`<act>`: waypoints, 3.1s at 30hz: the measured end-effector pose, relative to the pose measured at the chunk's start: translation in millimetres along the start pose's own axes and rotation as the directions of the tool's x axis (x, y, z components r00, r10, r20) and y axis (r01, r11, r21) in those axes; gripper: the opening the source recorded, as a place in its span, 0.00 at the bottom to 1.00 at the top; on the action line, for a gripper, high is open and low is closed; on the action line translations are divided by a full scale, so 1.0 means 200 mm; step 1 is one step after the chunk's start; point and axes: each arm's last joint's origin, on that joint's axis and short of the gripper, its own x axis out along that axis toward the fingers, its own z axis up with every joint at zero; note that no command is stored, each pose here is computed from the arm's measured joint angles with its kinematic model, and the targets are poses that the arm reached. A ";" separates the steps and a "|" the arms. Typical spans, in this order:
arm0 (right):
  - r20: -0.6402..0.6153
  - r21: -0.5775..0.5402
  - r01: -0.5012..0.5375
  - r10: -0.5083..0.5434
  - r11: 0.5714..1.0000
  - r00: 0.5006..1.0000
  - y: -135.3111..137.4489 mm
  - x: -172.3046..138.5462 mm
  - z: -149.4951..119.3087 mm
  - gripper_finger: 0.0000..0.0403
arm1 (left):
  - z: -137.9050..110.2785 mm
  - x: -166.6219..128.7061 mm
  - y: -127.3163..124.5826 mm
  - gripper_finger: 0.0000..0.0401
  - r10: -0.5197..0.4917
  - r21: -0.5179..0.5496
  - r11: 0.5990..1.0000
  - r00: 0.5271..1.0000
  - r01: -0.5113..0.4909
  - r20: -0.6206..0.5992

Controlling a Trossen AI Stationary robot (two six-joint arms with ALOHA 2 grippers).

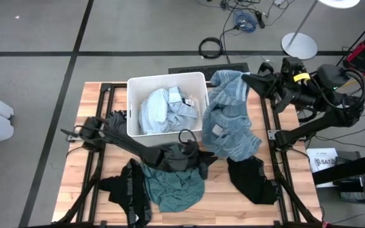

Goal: Sort clothes
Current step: Put the blue polo shirt into the white laundry organizer

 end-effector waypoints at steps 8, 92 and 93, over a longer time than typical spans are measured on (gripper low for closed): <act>-0.064 0.008 -0.030 0.031 1.000 0.998 0.00 -0.04 0.00 0.00 | -0.12 0.14 0.03 0.45 -0.132 -0.093 0.985 0.978 0.148 0.159; 0.257 -0.336 -0.514 0.602 0.789 0.756 0.34 -0.05 0.05 0.00 | 1.54 -1.23 -0.68 0.01 -0.793 0.628 0.525 0.597 0.574 0.117; 0.237 -0.329 -0.519 0.601 0.789 0.764 0.36 -0.04 0.03 0.00 | 1.52 -1.21 -0.68 0.01 -0.793 0.609 0.516 0.604 0.602 0.075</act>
